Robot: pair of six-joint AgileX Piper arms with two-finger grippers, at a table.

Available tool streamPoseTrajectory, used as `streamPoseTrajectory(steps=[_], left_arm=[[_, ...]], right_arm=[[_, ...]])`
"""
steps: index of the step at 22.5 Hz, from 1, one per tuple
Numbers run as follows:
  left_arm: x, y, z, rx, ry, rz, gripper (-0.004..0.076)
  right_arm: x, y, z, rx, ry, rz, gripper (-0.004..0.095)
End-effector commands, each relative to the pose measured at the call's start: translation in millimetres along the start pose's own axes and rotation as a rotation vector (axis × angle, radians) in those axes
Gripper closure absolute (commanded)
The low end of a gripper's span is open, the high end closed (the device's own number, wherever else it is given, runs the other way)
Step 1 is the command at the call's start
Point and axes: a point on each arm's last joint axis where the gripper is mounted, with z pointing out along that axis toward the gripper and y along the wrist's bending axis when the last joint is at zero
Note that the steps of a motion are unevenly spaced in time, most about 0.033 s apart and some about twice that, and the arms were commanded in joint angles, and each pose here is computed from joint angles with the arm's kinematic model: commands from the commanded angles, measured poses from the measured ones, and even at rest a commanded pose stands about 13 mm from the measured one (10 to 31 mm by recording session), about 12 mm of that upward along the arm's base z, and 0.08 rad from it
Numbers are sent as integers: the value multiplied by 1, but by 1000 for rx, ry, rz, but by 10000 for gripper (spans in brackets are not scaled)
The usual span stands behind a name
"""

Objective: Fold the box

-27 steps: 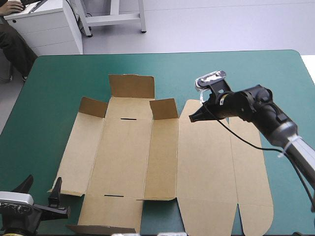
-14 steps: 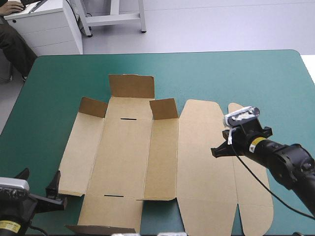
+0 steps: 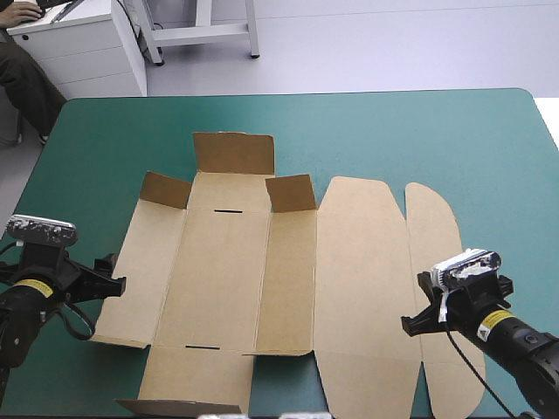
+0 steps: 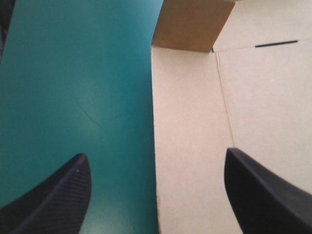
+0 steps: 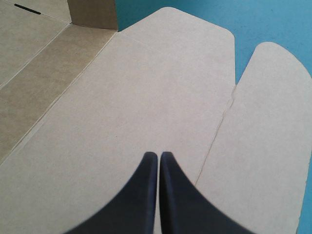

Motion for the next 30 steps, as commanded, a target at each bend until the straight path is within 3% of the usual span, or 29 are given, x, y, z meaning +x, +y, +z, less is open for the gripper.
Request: streamPoseTrajectory(steps=[1, 6, 12, 16, 18, 20, 25, 30], left_arm=[[-14, 10, 5, -73, -40, 0, 181], [-11, 34, 22, -170, 52, -71, 182], [0, 56, 67, -103, 228, -263, 189], [13, 57, 108, 22, 437, -270, 207], [19, 45, 126, 241, 561, -243, 220], [26, 43, 135, 306, 634, -254, 220], [29, 40, 134, 341, 684, -259, 220], [24, 25, 128, 517, 680, -327, 220]], right_arm=[[-5, -1, -10, 8, -112, 25, 909], [0, -1, -20, 5, -159, 30, 909], [4, 2, -37, -20, -195, 64, 909], [8, 2, -42, -29, -183, 72, 909], [10, 2, -42, -27, -164, 68, 909], [10, 2, -42, -26, -160, 64, 909], [11, 2, -42, -26, -158, 57, 909], [11, 2, -42, -25, -158, 56, 909]])
